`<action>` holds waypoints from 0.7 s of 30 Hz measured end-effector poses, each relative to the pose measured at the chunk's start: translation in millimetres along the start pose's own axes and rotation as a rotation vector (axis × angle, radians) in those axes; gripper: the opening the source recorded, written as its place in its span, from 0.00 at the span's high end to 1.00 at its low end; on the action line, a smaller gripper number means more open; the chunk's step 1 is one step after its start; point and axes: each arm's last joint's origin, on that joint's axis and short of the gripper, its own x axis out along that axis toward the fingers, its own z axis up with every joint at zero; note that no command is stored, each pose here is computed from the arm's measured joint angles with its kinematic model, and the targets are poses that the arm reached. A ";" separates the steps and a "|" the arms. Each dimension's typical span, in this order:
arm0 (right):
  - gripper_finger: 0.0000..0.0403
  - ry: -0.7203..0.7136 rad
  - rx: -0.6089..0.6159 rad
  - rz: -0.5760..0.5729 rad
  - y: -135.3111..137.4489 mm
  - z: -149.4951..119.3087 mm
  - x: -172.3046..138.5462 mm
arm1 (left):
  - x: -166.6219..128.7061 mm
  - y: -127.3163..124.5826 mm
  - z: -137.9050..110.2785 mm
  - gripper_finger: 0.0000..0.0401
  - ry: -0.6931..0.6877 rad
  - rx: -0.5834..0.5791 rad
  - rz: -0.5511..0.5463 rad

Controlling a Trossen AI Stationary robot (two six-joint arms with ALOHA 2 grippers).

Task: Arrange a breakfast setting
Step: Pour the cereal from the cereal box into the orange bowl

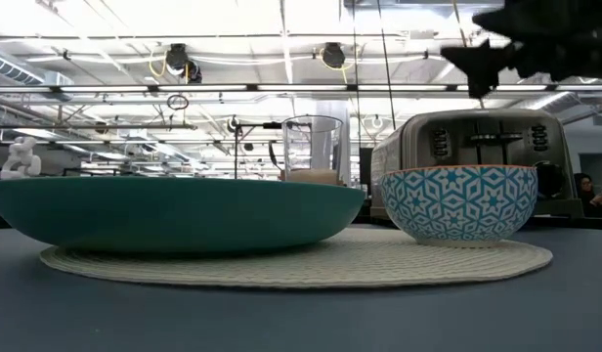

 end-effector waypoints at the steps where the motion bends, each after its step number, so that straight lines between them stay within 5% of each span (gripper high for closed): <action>1: 0.33 -0.032 -0.016 0.003 0.2 2.7 0.9 | 0.3 0.6 2.3 0.45 -0.022 0.001 0.004; 9: 0.33 -0.285 -0.145 0.020 2.4 24.5 3.4 | 3.6 8.9 13.5 0.45 -0.121 -0.012 0.033; 21: 0.33 -0.300 -0.160 0.076 5.7 68.3 44.1 | 8.9 21.9 16.1 0.45 -0.139 -0.040 0.076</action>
